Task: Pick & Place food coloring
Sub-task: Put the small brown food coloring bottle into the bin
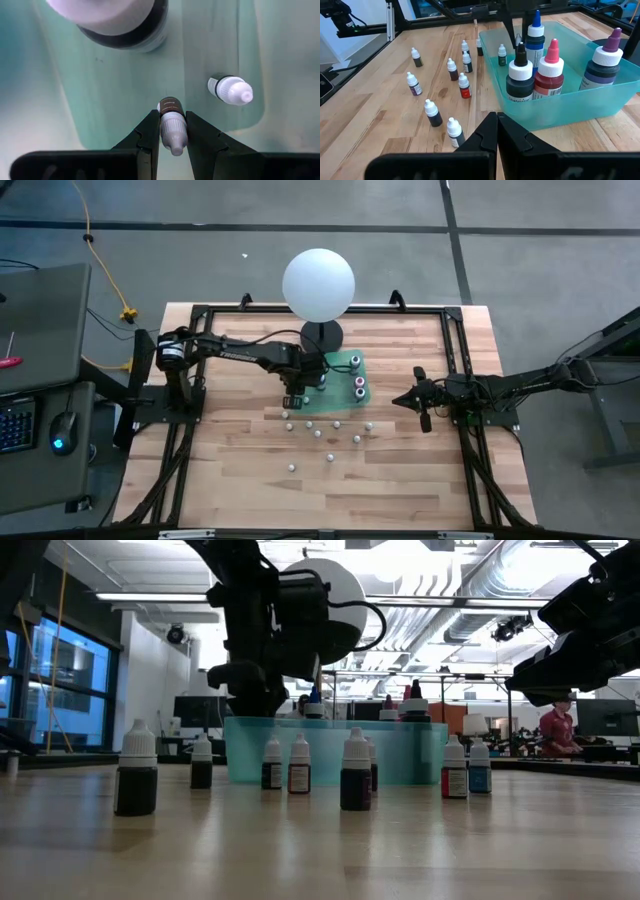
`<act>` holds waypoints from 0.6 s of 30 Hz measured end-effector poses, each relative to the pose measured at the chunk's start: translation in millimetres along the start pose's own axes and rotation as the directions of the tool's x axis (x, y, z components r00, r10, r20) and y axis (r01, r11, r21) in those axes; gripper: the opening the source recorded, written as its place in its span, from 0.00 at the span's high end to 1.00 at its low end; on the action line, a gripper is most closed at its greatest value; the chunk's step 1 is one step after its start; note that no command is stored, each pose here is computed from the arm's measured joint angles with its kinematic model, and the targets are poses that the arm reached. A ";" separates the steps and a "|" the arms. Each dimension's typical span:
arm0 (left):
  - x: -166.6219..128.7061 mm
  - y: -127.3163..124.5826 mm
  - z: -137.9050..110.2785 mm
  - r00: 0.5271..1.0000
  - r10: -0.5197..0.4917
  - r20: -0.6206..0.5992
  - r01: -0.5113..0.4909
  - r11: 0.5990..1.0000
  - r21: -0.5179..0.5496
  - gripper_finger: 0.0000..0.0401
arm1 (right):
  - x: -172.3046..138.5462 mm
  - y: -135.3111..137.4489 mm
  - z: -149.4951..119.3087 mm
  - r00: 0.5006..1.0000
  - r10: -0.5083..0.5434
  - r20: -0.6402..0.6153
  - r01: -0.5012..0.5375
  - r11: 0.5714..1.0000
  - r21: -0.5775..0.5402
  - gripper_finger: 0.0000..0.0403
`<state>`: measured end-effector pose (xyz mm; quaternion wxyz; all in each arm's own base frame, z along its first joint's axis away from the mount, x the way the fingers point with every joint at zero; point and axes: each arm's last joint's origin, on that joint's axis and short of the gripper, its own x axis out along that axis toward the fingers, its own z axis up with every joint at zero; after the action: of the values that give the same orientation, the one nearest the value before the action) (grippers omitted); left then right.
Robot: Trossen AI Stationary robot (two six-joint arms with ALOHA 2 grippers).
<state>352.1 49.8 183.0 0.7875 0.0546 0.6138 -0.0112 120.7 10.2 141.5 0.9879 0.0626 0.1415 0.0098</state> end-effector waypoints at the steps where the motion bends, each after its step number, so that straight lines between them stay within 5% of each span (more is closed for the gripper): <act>1: 0.0 0.6 -0.1 1.000 0.000 0.000 0.000 1.000 -0.001 0.83 | 0.0 0.0 0.0 1.000 0.001 0.000 -0.001 1.000 0.000 1.00; 18: 0.2 15.3 -3.9 0.998 -0.059 0.017 0.060 0.997 -0.051 0.83 | 0.0 0.0 -0.1 1.000 0.000 0.000 0.000 1.000 0.000 1.00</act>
<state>349.7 65.4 182.9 0.7927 0.0158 0.6091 -0.0193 120.7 10.2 141.4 0.9879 0.0625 0.1416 0.0099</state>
